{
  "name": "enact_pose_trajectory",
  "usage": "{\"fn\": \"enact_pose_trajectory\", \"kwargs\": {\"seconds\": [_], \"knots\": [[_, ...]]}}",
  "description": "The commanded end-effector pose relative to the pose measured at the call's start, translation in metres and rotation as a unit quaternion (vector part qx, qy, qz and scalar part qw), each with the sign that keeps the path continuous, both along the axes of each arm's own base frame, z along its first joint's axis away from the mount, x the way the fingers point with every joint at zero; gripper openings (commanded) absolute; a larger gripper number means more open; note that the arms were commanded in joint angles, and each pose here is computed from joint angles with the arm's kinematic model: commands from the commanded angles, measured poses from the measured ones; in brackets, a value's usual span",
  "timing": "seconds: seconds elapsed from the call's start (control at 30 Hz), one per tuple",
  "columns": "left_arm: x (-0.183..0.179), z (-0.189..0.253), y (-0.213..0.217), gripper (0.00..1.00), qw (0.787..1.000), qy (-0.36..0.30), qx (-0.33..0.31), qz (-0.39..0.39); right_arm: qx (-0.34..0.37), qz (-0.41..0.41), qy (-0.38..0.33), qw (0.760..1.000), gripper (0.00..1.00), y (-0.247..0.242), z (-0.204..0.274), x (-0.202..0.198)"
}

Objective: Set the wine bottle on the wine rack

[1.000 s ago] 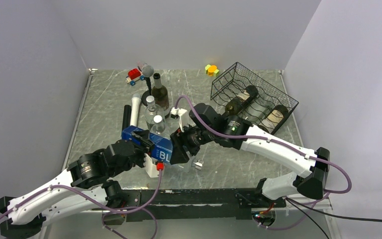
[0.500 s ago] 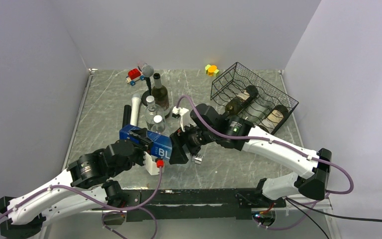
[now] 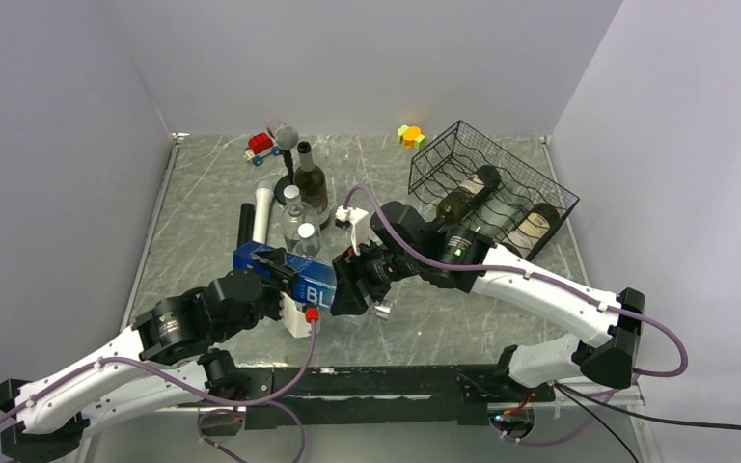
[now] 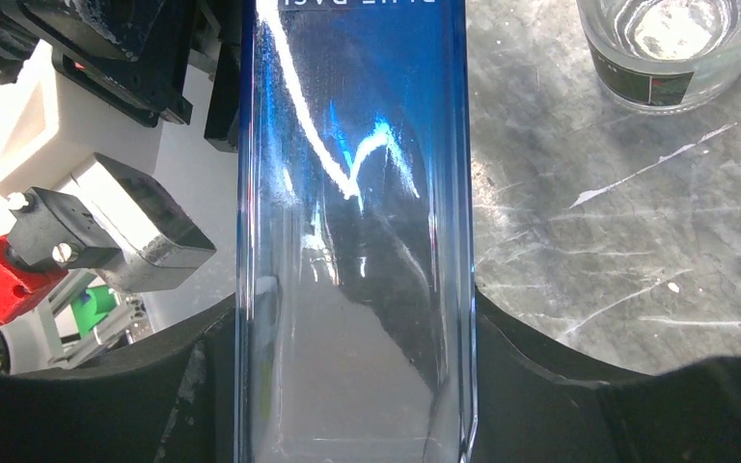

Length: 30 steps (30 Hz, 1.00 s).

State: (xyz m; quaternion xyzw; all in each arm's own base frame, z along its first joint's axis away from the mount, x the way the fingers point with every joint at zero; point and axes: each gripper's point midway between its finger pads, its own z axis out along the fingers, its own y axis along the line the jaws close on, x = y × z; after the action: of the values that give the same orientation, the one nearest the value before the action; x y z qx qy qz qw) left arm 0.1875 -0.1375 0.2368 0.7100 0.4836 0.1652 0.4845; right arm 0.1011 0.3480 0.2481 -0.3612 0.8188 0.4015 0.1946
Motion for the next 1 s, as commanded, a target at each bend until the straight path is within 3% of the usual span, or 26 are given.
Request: {"fn": "enact_pose_trajectory", "kwargs": {"seconds": [0.0, 0.03, 0.1, 0.2, 0.23, 0.33, 0.43, 0.6, 0.97], "knots": [[0.014, 0.077, -0.002, 0.05, 0.986, -0.071, -0.141, 0.045, 0.004, -0.035, -0.011, 0.999, 0.00, -0.001, 0.008, 0.008], [0.014, 0.078, -0.002, 0.12, 0.986, -0.074, -0.143, 0.046, 0.005, -0.041, -0.015, 0.999, 0.00, -0.002, 0.009, 0.009], [0.014, 0.080, -0.001, 0.40, 0.984, -0.077, -0.155, 0.047, 0.011, -0.054, -0.027, 0.998, 0.00, -0.006, 0.015, 0.013], [0.011, 0.080, -0.001, 0.64, 0.983, -0.087, -0.156, 0.034, 0.027, -0.059, -0.046, 0.997, 0.00, -0.013, 0.028, 0.013], [0.011, 0.081, -0.001, 0.70, 0.983, -0.092, -0.157, 0.031, 0.033, -0.060, -0.052, 0.996, 0.00, -0.015, 0.033, 0.012], [0.012, 0.080, -0.001, 0.76, 0.983, -0.103, -0.147, 0.025, 0.061, -0.057, -0.068, 0.994, 0.00, -0.020, 0.053, 0.009], [0.014, 0.083, -0.001, 0.98, 0.983, -0.111, -0.142, 0.029, 0.088, -0.052, -0.078, 0.992, 0.00, -0.024, 0.072, 0.006], [0.016, 0.095, -0.002, 0.99, 0.980, -0.119, -0.154, 0.032, 0.113, -0.080, -0.105, 0.985, 0.00, -0.034, 0.095, 0.011], [-0.004, 0.135, -0.001, 0.99, 0.962, -0.121, -0.245, -0.009, 0.205, -0.162, -0.167, 0.951, 0.00, -0.057, 0.152, 0.029]]}}
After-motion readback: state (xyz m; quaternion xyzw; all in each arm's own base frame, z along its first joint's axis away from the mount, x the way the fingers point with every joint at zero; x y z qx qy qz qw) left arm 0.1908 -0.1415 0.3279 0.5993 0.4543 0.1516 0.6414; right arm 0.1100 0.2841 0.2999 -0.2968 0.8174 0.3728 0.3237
